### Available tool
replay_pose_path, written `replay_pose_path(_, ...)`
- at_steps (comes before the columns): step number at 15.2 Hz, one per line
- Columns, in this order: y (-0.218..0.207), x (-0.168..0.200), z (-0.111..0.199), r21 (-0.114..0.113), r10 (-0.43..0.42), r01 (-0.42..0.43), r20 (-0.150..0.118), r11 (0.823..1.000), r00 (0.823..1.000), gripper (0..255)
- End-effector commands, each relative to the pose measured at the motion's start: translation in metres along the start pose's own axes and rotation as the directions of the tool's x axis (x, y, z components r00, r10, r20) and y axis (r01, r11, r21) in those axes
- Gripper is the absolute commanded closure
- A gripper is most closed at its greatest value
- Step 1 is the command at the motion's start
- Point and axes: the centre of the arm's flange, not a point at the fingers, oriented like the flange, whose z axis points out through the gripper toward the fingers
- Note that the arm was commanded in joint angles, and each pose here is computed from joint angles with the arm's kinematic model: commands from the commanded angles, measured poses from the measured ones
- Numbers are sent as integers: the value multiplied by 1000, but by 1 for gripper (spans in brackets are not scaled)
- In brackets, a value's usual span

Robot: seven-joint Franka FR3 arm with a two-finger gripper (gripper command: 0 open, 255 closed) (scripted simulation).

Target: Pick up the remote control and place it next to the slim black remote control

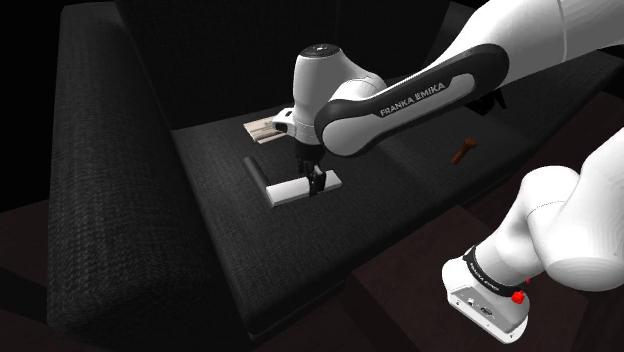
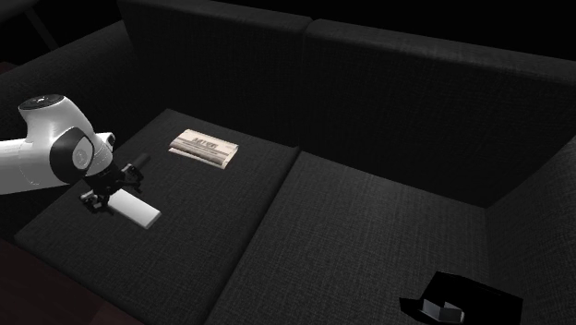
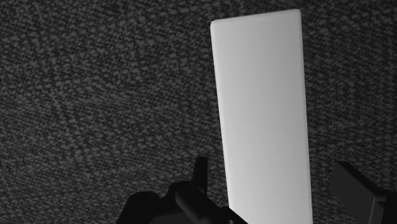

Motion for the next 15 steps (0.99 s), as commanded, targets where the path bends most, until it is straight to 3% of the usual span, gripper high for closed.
replay_pose_path(1, 0, 0, 0, 0, 0, 0, 0, 1000, 1000, 0)
replay_pose_path(4, 0, 0, 0, 0, 0, 0, 0, 1000, 1000, 0)
replay_pose_path(8, 0, 0, -50, 0, 0, 0, 0, 1000, 1000, 0)
replay_pose_path(15, 0, 0, -50, 0, 0, 0, 0, 1000, 1000, 0)
